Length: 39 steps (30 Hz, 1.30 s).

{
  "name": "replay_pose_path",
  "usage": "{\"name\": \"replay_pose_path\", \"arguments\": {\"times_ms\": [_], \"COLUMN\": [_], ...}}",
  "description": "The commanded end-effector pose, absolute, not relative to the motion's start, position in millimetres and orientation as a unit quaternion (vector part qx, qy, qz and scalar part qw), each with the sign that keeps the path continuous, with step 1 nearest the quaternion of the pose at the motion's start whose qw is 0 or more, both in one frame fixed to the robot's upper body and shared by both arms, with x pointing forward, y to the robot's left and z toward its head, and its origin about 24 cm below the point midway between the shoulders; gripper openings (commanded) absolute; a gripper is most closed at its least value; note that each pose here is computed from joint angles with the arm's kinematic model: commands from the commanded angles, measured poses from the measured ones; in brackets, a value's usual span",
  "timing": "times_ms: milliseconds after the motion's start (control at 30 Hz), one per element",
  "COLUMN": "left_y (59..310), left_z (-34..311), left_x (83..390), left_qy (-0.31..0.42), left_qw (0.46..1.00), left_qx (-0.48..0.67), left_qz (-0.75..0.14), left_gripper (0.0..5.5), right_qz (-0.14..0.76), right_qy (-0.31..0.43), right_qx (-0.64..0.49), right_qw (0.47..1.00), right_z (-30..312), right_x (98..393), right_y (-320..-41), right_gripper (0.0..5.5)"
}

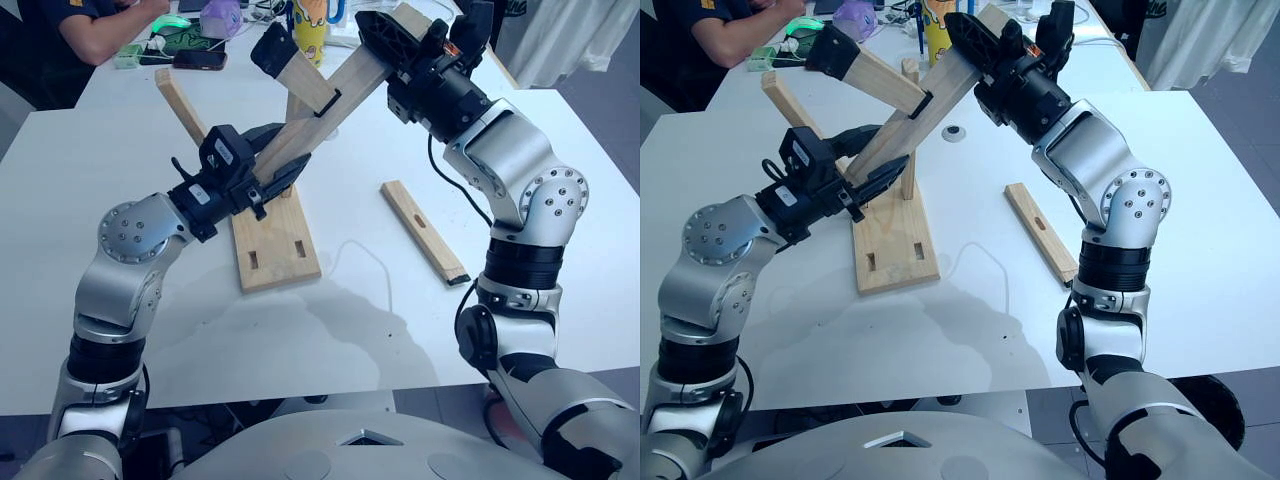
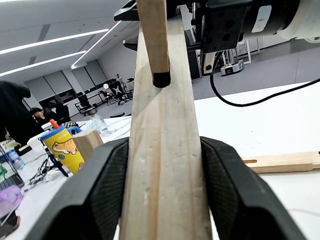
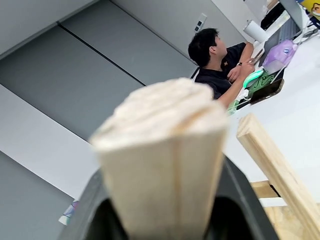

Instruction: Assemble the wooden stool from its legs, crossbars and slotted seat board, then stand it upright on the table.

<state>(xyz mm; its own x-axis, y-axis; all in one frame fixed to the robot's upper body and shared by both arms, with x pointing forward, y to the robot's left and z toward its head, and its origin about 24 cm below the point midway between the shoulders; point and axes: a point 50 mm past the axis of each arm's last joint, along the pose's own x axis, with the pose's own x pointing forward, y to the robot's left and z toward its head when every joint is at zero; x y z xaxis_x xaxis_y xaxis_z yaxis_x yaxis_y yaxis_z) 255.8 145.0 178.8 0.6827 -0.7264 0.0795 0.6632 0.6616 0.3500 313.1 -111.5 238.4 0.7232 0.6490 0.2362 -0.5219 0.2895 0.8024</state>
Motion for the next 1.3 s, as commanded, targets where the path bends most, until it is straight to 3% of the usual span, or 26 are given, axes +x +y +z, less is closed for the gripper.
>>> {"name": "replay_pose_path", "arguments": {"times_ms": [33,300,400,600,867,1300], "left_y": [155,192,218,237,234,205], "left_z": [168,132,109,76,43,36], "left_x": [260,239,233,223,206,205], "left_qy": [-0.085,0.012,0.071,0.143,0.216,0.202], "left_qw": [0.924,0.940,0.947,0.946,0.932,0.937], "left_qx": [0.136,0.104,0.113,0.133,0.156,0.132], "left_qz": [-0.346,-0.326,-0.292,-0.259,-0.247,-0.254], "left_gripper": [3.01,3.04,3.04,3.04,3.04,3.04], "right_qz": [0.357,0.270,0.250,0.255,0.246,0.193], "right_qy": [0.044,0.027,0.047,0.072,0.111,0.125], "right_qx": [0.431,0.369,0.361,0.330,0.323,0.261], "right_qw": [0.828,0.889,0.897,0.906,0.907,0.937], "right_z": [243,212,191,178,157,140], "right_x": [319,317,300,288,286,287], "right_y": [-117,-139,-137,-127,-120,-128], "right_gripper": [1.03,1.03,1.03,1.03,1.03,1.03]}}
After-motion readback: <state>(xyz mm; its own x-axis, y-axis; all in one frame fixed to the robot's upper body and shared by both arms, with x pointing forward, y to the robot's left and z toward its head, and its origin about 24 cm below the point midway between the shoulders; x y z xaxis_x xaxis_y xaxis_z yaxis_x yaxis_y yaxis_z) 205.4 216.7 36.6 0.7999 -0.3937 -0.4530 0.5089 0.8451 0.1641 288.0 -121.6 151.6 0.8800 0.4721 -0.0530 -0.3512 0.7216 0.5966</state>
